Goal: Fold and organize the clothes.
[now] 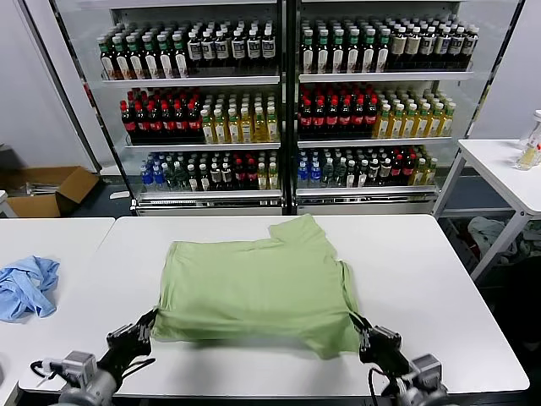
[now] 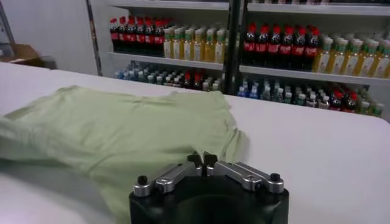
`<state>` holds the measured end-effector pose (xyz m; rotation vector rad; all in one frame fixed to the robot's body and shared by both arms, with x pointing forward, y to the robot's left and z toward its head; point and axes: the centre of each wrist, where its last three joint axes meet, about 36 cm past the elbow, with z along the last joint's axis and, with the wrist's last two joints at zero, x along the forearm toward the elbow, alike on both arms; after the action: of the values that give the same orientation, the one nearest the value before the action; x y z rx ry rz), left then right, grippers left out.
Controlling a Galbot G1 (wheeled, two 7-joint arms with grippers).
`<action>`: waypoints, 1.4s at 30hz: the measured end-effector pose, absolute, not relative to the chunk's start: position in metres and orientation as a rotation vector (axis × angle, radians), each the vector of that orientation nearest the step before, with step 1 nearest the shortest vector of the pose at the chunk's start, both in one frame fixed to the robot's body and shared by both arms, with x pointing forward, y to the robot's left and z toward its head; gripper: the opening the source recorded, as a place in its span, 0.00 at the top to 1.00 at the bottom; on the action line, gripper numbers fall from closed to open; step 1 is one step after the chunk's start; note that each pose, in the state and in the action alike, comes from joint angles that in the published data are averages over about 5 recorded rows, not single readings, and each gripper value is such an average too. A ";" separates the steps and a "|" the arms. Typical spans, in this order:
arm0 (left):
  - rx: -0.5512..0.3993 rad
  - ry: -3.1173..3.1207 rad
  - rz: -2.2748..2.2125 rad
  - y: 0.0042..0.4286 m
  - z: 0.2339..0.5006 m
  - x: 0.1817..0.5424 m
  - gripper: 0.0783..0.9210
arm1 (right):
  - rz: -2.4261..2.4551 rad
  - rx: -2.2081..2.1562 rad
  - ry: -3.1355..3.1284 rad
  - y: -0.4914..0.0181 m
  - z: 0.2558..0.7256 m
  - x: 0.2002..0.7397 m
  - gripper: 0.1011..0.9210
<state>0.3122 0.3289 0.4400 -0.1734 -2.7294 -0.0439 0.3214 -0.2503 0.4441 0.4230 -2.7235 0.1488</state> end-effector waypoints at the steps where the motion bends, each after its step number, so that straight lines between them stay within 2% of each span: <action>1: -0.169 -2.733 -0.038 0.331 0.438 0.318 0.99 | 0.148 0.424 -2.725 -0.249 0.443 0.326 0.98; 9: -0.157 -2.735 0.004 0.343 0.419 0.354 0.99 | 0.153 0.426 -2.723 -0.243 0.430 0.353 0.98; 12: -0.154 -2.728 0.013 0.344 0.411 0.364 0.99 | 0.162 0.416 -2.714 -0.241 0.423 0.360 0.95; 14: -0.148 -2.722 0.013 0.344 0.406 0.370 0.96 | 0.166 0.408 -2.708 -0.240 0.419 0.362 0.89; 23: -0.121 -2.694 -0.034 0.347 0.390 0.381 0.67 | 0.187 0.378 -2.700 -0.245 0.416 0.364 0.56; 33: -0.135 -2.686 -0.045 0.345 0.405 0.363 0.34 | 0.160 0.360 -2.687 -0.245 0.422 0.333 0.21; 38: -0.142 -2.636 -0.050 0.337 0.404 0.348 0.18 | 0.135 0.346 -2.665 -0.241 0.415 0.321 0.13; 42: -0.117 -2.596 -0.075 0.338 0.400 0.339 0.13 | 0.112 0.334 -2.653 -0.239 0.409 0.317 0.17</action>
<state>0.3385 0.3379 0.4004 -0.1168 -2.5961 -0.0753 0.3167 -0.2389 0.4088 0.3343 -2.6531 0.1116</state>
